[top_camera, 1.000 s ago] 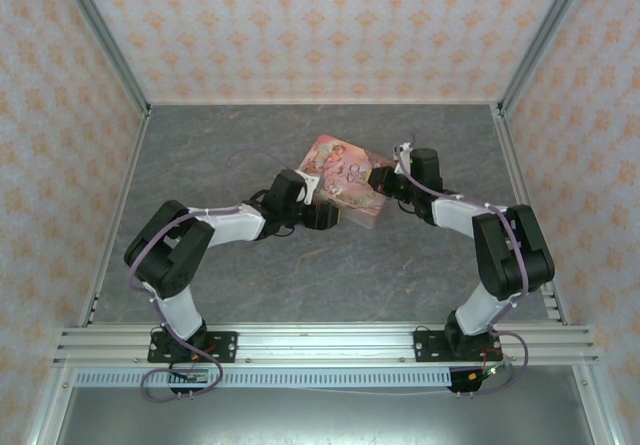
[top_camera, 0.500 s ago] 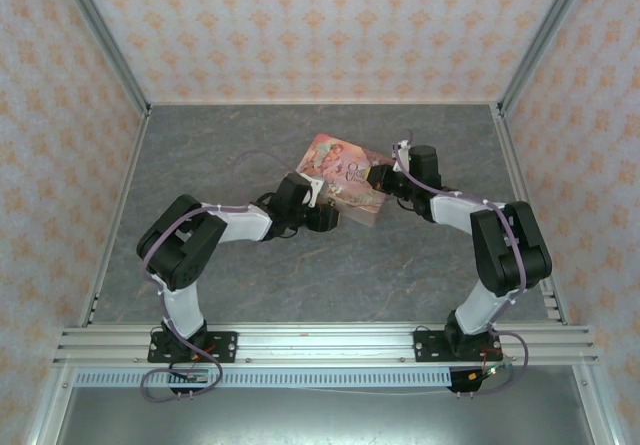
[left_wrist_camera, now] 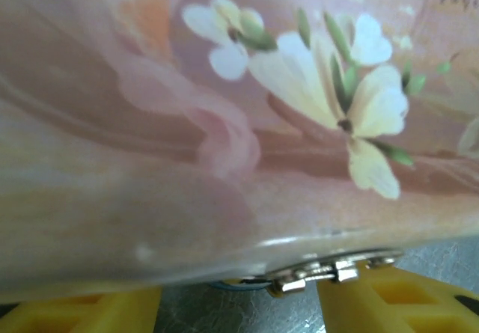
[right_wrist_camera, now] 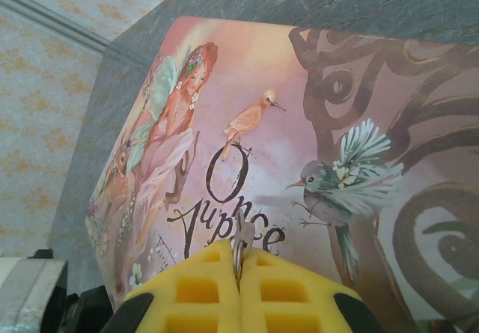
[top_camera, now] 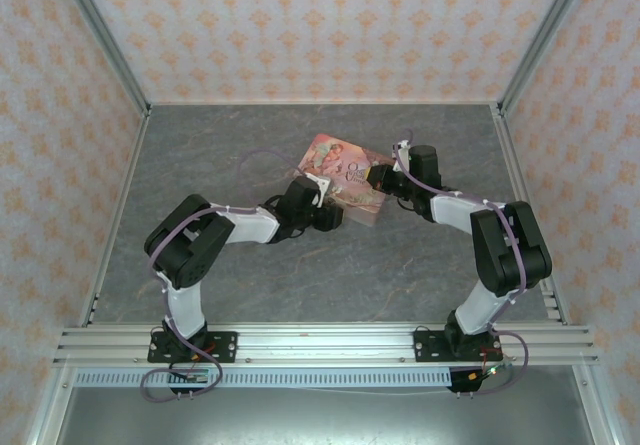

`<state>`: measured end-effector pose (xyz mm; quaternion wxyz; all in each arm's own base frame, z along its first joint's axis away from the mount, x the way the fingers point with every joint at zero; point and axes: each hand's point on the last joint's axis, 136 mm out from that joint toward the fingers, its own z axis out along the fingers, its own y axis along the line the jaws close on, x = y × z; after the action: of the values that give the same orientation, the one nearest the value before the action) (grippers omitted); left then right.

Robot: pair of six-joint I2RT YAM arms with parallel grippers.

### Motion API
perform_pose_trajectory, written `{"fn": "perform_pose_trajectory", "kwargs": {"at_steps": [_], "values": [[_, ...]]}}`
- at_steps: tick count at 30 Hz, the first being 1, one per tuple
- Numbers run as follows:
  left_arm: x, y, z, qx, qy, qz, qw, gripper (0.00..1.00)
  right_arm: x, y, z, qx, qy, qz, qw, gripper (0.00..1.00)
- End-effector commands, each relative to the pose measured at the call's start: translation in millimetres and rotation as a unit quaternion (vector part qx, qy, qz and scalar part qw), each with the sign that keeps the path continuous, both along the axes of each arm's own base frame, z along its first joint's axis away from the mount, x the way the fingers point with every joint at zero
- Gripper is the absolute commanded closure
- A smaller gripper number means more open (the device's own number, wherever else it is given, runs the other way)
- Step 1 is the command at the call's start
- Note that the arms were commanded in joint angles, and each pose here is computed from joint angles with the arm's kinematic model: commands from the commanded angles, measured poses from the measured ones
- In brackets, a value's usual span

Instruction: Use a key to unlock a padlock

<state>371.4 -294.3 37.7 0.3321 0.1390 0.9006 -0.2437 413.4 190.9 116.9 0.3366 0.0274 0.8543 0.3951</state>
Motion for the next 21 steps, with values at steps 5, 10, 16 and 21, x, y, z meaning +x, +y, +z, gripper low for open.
{"fn": "perform_pose_trajectory", "kwargs": {"at_steps": [5,10,16,21], "values": [[14.3,-6.3,7.2,0.008,-0.028,0.002,1.0,0.52,-4.4,0.2,-6.4,-0.01,0.013,0.008,1.0,1.0],[17.2,-4.3,9.3,0.009,-0.034,0.011,0.999,0.57,-4.2,0.9,-5.0,-0.007,0.013,0.008,1.0,1.0],[20.8,3.4,17.4,0.015,-0.05,0.031,0.998,0.57,-5.2,1.3,-4.1,-0.007,0.013,0.009,1.0,1.0],[23.4,6.4,26.2,0.018,-0.064,0.037,0.997,0.56,-5.5,1.7,-4.9,-0.007,0.013,0.011,1.0,1.0]]}}
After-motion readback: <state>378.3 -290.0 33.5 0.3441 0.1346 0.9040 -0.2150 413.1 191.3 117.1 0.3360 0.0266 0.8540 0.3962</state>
